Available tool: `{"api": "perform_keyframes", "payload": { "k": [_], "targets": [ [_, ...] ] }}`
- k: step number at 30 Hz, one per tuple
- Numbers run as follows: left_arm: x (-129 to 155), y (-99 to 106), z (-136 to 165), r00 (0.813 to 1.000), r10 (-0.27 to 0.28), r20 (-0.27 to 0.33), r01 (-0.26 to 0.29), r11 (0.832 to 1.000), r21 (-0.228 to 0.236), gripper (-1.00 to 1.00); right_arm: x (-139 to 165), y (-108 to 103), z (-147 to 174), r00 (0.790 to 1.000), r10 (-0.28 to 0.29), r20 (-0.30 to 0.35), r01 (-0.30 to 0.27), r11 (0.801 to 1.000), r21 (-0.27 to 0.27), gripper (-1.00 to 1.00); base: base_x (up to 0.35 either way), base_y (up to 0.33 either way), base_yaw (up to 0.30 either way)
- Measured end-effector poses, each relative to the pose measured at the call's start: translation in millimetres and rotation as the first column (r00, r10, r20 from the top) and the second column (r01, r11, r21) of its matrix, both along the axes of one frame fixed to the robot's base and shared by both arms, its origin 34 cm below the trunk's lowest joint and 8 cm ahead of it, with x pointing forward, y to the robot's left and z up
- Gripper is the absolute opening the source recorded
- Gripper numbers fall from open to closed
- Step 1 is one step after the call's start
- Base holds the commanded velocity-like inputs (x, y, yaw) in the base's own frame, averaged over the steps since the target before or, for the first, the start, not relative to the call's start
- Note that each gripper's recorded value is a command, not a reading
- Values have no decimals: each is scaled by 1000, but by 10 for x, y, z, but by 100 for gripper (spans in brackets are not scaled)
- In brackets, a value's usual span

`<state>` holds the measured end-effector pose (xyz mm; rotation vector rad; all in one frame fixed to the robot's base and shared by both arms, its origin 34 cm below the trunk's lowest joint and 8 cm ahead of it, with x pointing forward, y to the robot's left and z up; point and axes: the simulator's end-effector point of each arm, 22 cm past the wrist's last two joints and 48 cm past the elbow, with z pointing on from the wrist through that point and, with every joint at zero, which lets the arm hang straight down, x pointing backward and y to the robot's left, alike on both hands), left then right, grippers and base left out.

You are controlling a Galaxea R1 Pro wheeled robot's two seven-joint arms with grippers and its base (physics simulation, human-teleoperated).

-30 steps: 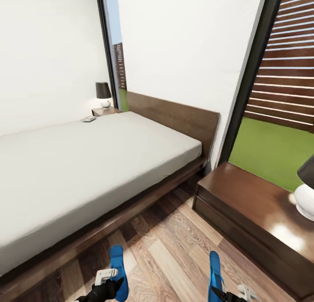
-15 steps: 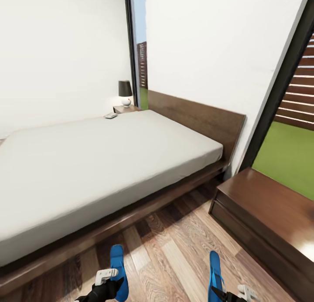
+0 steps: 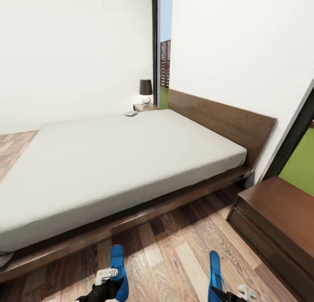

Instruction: In the bedroom, move the book from the bed onto either nightstand, and place the two sandals side by side next to the bed.

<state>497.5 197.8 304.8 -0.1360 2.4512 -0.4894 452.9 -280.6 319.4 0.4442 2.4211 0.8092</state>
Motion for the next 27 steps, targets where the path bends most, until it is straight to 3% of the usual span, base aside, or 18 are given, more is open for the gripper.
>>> {"api": "perform_keyframes", "payload": {
  "k": [27],
  "targets": [
    [-34, 6, -44, 1000, 0, -11, 0, 1000, 1, -100, -32, 0, -38, 1000, 0, -11, 0, 1000, 0, -100, 0, 0, 289]
  ]
}}
